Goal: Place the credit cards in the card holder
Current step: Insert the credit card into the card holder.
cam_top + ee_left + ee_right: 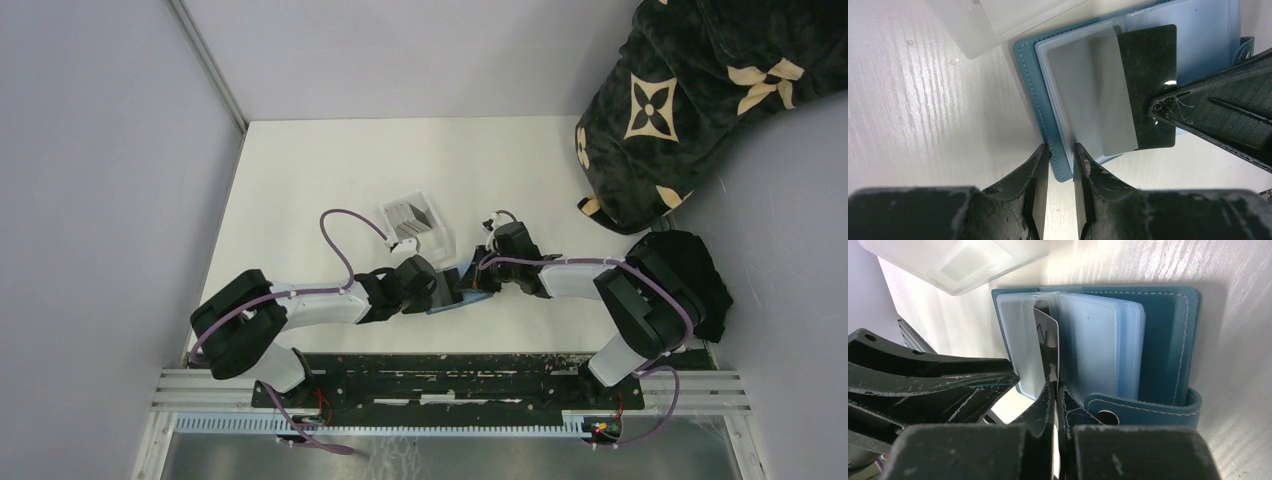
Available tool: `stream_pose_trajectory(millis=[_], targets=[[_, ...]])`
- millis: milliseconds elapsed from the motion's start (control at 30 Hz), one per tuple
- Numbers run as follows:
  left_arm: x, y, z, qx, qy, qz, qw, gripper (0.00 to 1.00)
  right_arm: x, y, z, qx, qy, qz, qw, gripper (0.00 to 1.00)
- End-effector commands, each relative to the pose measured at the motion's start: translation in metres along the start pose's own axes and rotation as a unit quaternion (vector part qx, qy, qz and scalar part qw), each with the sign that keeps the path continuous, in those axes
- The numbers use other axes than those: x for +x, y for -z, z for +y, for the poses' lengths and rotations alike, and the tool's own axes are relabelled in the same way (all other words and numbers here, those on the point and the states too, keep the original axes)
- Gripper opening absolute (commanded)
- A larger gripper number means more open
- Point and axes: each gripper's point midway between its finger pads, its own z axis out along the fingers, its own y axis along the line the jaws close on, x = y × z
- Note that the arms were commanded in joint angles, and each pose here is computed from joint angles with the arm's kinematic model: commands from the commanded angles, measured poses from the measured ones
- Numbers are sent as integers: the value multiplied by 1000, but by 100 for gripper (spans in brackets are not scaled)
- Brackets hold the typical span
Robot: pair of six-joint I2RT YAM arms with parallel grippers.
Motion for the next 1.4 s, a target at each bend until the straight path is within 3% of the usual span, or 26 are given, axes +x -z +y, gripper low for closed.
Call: stream_pose_trajectory(millis=[0,300,533,700,1367], targets=[[4,2,12,-18,-12,2,1000,32,5,-8,-15,28,0,11,1000,1],[2,4,12,-16,-15,-5,1000,35,6,-11,-14,38,15,39,998,2],[-1,6,15,-16,-8,-15,1000,36,-7,-1,-9,66,51,40,996,40],[1,6,17,-13,3,-20,1000,36,-14,6,-8,85,70,41,993,52],[7,-11,11,-4,3,-13,1000,35,-6,-11,0,113,128,92,981,56]])
